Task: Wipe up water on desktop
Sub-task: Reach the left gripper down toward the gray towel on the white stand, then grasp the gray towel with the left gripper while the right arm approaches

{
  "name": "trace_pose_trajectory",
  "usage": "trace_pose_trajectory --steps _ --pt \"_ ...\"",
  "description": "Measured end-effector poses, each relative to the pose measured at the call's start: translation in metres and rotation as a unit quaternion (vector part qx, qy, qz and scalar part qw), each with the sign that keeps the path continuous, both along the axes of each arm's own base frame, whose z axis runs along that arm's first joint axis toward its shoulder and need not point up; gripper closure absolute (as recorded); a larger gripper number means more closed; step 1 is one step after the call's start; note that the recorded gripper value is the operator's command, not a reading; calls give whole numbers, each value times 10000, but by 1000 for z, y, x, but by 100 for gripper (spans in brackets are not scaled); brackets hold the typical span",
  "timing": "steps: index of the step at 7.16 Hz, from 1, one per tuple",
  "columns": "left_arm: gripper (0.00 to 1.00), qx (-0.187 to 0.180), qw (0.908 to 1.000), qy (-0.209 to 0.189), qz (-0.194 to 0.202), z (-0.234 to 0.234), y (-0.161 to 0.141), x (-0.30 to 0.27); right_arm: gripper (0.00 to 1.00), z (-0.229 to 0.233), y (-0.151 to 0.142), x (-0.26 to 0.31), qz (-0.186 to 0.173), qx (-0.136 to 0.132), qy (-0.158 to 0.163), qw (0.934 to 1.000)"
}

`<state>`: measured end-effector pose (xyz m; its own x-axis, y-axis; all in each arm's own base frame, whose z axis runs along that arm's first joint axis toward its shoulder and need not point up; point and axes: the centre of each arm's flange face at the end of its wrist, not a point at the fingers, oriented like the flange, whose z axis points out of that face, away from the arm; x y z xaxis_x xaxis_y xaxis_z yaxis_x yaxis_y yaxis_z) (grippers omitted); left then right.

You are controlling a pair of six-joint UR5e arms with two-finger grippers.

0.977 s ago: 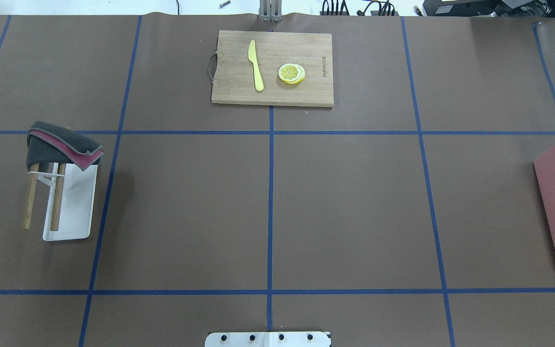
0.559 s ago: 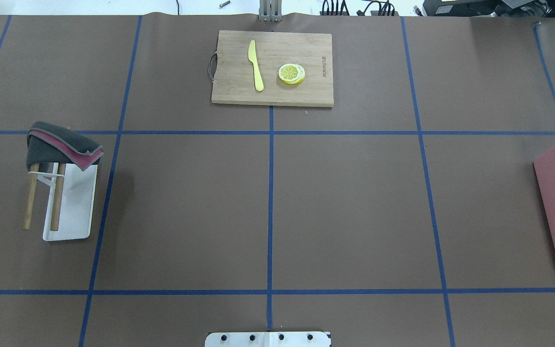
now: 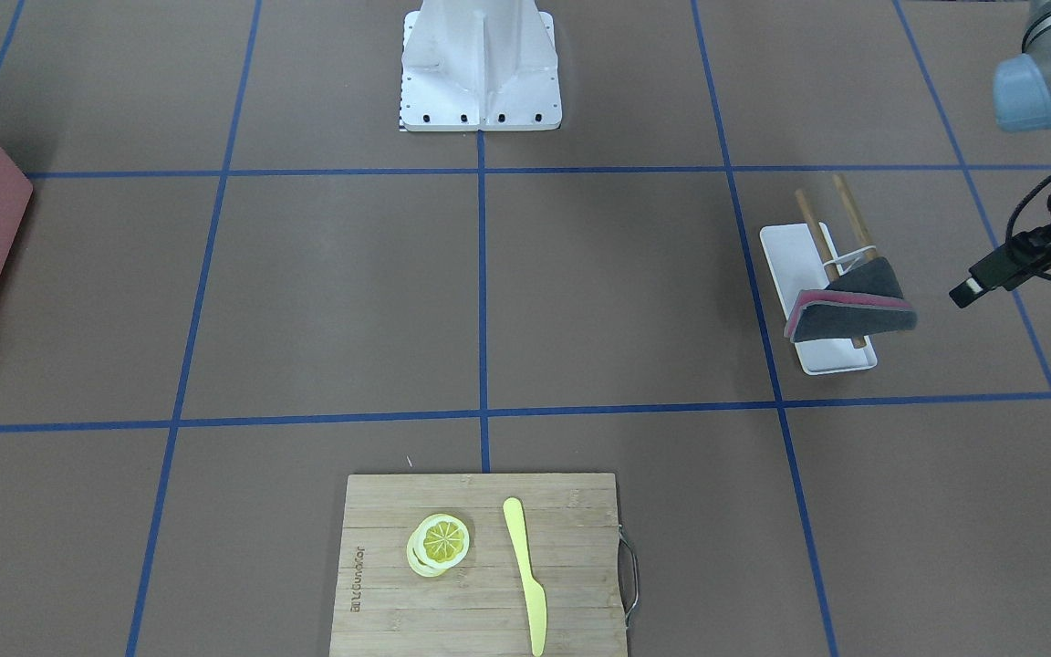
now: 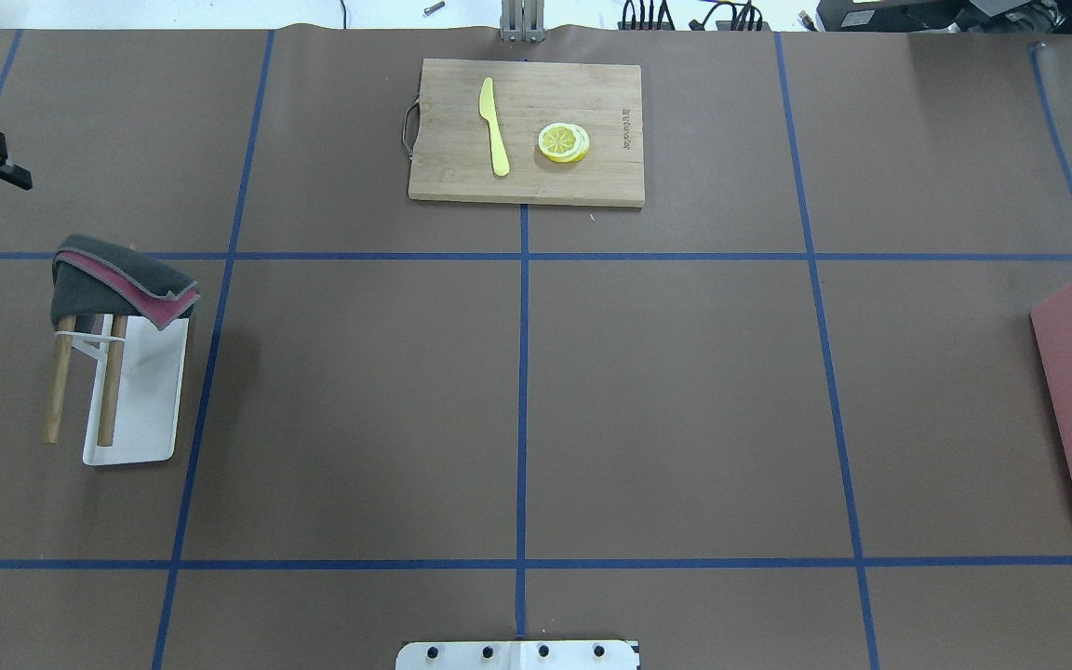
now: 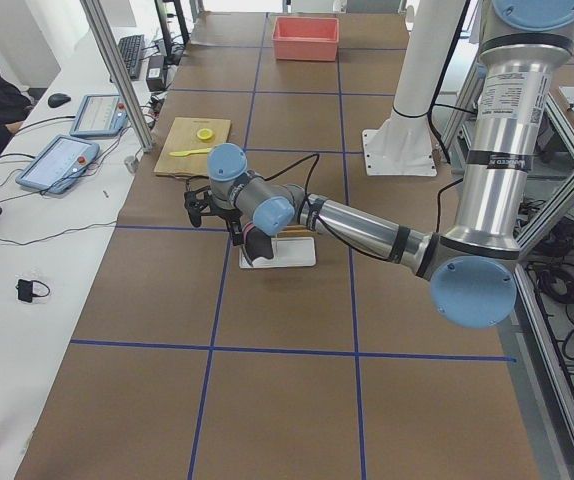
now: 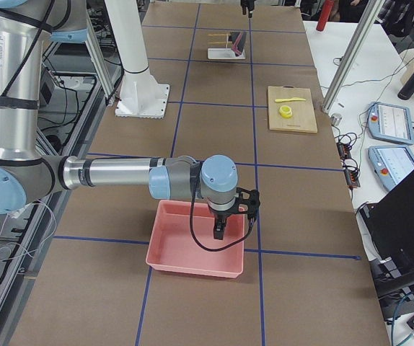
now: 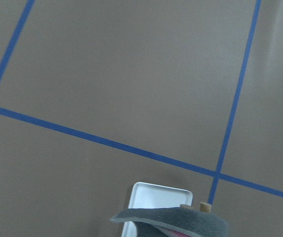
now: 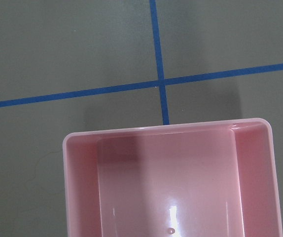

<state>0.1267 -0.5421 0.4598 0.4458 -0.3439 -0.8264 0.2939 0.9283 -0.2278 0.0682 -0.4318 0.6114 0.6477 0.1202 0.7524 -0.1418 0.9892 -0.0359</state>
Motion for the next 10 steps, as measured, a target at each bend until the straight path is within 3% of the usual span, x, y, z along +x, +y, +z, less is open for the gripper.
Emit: trace_pose_trajectory --steps 3,6,7,8,10 --pt "3 -142 9998 -76 64 7 -15 32 0 -1 0 0 0 6 -2 10000" --pt "12 -154 9995 -79 260 8 -9 55 0 0 0 0 0 1 1 10000" --pt "22 -163 9994 -83 292 9 -8 59 0 0 0 0 0 -2 3 10000" --pt "38 -176 9993 -87 312 11 -6 61 0 -1 0 0 0 6 5 10000" --pt "61 -184 9992 -85 344 11 -4 64 0 -22 -2 -5 -57 219 19 9997"
